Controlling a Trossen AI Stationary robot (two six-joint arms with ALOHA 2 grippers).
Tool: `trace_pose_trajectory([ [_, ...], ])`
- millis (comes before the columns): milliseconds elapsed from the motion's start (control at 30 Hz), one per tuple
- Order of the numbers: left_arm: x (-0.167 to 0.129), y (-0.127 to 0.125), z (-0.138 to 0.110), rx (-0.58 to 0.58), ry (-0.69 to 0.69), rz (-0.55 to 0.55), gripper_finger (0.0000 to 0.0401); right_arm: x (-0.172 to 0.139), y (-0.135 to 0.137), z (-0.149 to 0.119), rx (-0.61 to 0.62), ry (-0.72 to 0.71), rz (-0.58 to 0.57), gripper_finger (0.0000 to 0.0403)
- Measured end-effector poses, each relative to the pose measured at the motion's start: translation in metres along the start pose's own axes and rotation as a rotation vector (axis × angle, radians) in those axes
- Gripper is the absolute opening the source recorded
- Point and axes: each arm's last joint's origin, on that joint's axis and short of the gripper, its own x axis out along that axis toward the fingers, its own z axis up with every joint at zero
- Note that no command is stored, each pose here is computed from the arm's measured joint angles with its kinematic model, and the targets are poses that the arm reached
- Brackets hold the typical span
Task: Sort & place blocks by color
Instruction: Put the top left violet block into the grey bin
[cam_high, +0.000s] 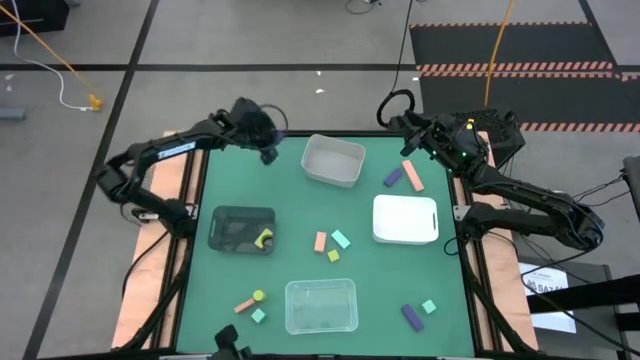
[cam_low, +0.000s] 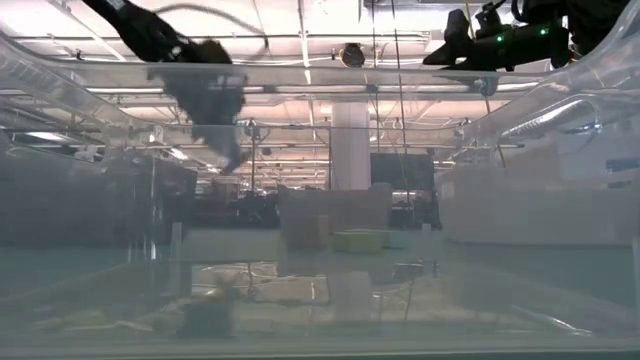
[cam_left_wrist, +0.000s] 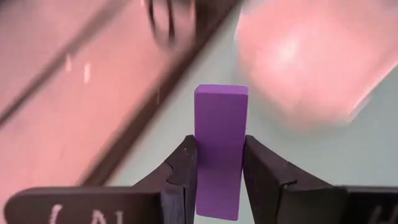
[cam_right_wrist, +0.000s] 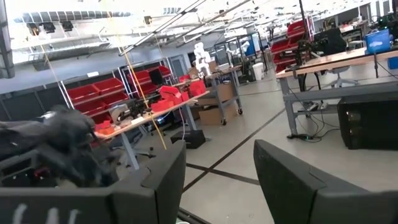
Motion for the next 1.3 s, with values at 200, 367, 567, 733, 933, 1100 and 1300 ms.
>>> trace_pose_trajectory([
  [200, -0.044, -0.019, 0.047, 0.071, -0.483, 0.007, 0.0095, 0.000, 0.000, 0.000, -0.002, 0.000, 0.000, 0.0181],
  [367, -0.065, -0.037, 0.071, 0.106, -0.764, -0.025, 0.0095, 0.000, 0.000, -0.001, -0.003, 0.006, -0.001, 0.0181],
  [567, -0.076, -0.064, 0.082, 0.133, -0.925, -0.104, 0.0095, 0.000, 0.000, -0.001, -0.003, 0.006, -0.001, 0.0181],
  [733, -0.078, -0.078, 0.082, 0.153, -0.942, -0.150, 0.0095, 0.000, 0.000, -0.001, -0.003, 0.006, -0.001, 0.0181],
  [933, -0.076, -0.083, 0.082, 0.150, -0.935, -0.168, 0.0095, 0.000, 0.000, -0.001, -0.003, 0.006, -0.001, 0.0181],
  [1100, -0.063, -0.084, 0.080, 0.098, -0.866, -0.187, 0.0095, 0.000, 0.000, -0.001, -0.003, 0.006, 0.000, 0.0181],
  [1300, -0.024, -0.087, 0.072, -0.016, -0.725, -0.224, 0.0095, 0.000, 0.000, -0.001, -0.003, 0.006, 0.000, 0.0181],
])
